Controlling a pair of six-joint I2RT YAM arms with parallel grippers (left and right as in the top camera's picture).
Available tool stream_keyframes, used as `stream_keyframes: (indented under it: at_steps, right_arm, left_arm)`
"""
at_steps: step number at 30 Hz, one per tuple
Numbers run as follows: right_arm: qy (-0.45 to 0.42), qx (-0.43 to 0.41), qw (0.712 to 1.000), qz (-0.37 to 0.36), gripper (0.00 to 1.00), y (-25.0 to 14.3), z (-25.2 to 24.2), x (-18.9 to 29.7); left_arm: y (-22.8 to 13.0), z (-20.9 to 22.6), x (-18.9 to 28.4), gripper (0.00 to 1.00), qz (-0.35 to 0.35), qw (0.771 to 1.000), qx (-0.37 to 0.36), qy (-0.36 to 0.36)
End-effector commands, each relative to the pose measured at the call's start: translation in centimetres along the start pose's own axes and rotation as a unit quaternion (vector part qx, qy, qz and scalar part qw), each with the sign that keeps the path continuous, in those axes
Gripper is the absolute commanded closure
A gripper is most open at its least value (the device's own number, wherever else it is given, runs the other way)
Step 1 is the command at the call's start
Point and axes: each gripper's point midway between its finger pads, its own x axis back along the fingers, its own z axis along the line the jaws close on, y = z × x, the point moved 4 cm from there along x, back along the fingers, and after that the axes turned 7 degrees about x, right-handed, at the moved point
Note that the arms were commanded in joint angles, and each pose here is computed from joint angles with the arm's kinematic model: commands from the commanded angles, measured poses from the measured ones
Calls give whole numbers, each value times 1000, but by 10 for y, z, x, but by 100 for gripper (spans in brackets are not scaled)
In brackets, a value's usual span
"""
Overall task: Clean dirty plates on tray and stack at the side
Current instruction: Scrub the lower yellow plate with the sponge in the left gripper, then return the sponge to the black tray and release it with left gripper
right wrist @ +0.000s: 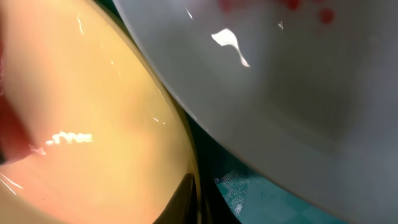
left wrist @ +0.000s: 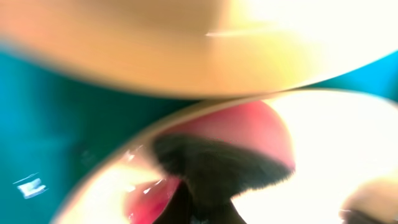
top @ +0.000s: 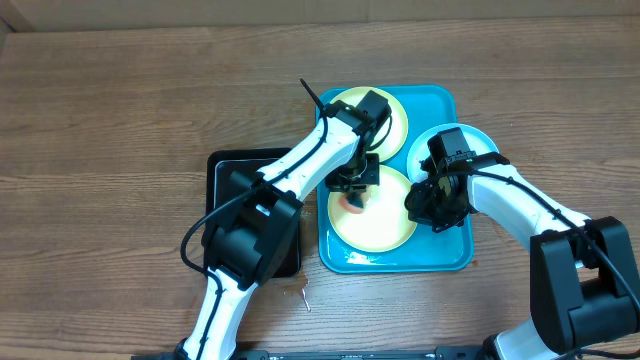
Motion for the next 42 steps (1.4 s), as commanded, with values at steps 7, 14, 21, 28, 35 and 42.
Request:
stream_keyframes:
  at_steps: [7, 14, 21, 28, 35, 42]
  right_arm:
    - [-20, 0, 1000, 6, 96, -2, -8, -6]
    - [-20, 0, 1000, 5, 96, -2, -7, -6]
    - [-20, 0, 1000, 6, 96, -2, -8, -6]
    - [-20, 0, 1000, 6, 96, -2, -8, -6]
    - [-20, 0, 1000, 6, 96, -2, -8, -6]
    - [-20, 1, 1000, 6, 96, -2, -8, -6]
  left_arm:
    - [-41, -31, -23, 96, 107, 990, -43, -83]
    - [-56, 1, -17, 96, 153, 988, -17, -13]
    - [-33, 38, 12, 96, 58, 994, 12, 96]
    - [-29, 35, 86, 96, -21, 999, 11, 45]
    - [-31, 93, 182, 96, -136, 986, 56, 84]
    - [-32, 165, 183, 96, -109, 973, 133, 155]
